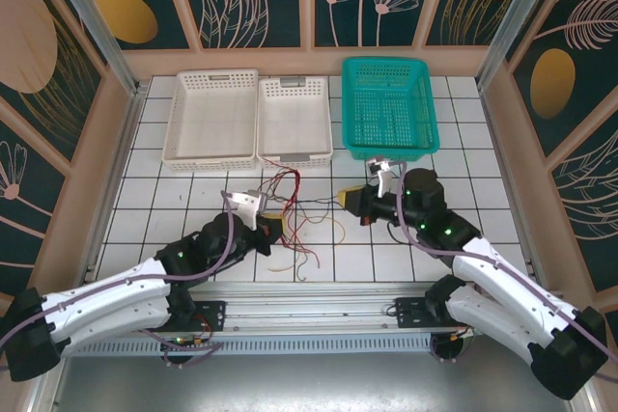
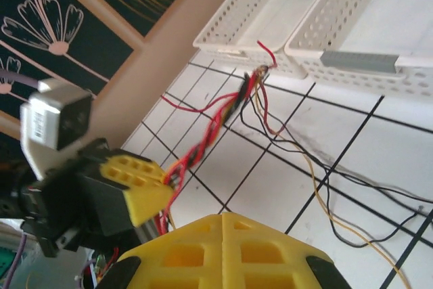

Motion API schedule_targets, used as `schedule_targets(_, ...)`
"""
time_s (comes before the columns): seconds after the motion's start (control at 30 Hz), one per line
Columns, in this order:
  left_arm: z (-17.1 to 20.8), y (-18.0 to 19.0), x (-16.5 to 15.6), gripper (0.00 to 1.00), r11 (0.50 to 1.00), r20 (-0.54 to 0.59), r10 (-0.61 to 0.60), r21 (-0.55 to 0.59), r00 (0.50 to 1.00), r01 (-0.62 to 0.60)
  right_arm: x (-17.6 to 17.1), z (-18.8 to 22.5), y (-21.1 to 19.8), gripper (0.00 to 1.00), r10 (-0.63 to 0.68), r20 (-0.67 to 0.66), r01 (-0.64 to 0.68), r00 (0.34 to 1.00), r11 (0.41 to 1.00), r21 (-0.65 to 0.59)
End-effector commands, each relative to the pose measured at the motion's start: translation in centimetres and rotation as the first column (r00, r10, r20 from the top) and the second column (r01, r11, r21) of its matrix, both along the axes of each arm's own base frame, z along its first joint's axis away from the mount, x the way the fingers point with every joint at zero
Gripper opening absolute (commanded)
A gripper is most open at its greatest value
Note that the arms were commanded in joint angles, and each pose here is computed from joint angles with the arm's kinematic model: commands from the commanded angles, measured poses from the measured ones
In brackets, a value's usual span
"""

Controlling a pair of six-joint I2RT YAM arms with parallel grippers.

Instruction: Untangle the cables

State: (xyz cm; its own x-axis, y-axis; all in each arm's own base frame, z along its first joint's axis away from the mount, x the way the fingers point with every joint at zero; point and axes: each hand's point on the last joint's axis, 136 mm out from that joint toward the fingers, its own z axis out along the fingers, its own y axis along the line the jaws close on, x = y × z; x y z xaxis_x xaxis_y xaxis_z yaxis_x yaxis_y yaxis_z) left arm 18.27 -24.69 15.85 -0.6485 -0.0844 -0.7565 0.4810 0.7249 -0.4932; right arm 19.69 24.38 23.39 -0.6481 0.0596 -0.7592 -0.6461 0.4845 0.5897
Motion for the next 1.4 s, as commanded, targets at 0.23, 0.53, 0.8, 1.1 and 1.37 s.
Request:
schedule_targets(0.23,2.3,-1.9,0.3,0.0,0.996,0.041,-0.049,-0.073,0.998,0.052,-3.8,-1.6,4.1,0.28,0.246,-0.055,-0.241,0.968,0.967,0.081)
schedule_targets(0.53,4.0,-2.0,0.7,0.0,0.988,0.038,-0.005,-0.156,0.999,0.011,-5.9,-3.7,6.5,0.58,0.332,-0.078,-0.327,0.94,0.942,0.073)
schedule_targets(0.8,4.7,-2.1,1.1,0.0,0.982,0.034,0.019,-0.191,0.999,-0.012,-6.3,-5.3,8.4,0.59,0.358,-0.104,-0.356,0.928,0.934,0.035)
schedule_targets(1.1,4.9,-2.1,1.3,0.0,0.981,0.034,0.026,-0.195,0.999,-0.019,-6.3,-6.4,9.5,0.35,0.357,-0.131,-0.361,0.925,0.933,-0.004)
schedule_targets(1.37,3.3,-1.5,1.4,0.0,0.991,0.017,0.048,-0.126,0.999,-0.046,-5.8,-5.2,8.3,0.01,0.318,-0.089,-0.324,0.944,0.944,-0.062)
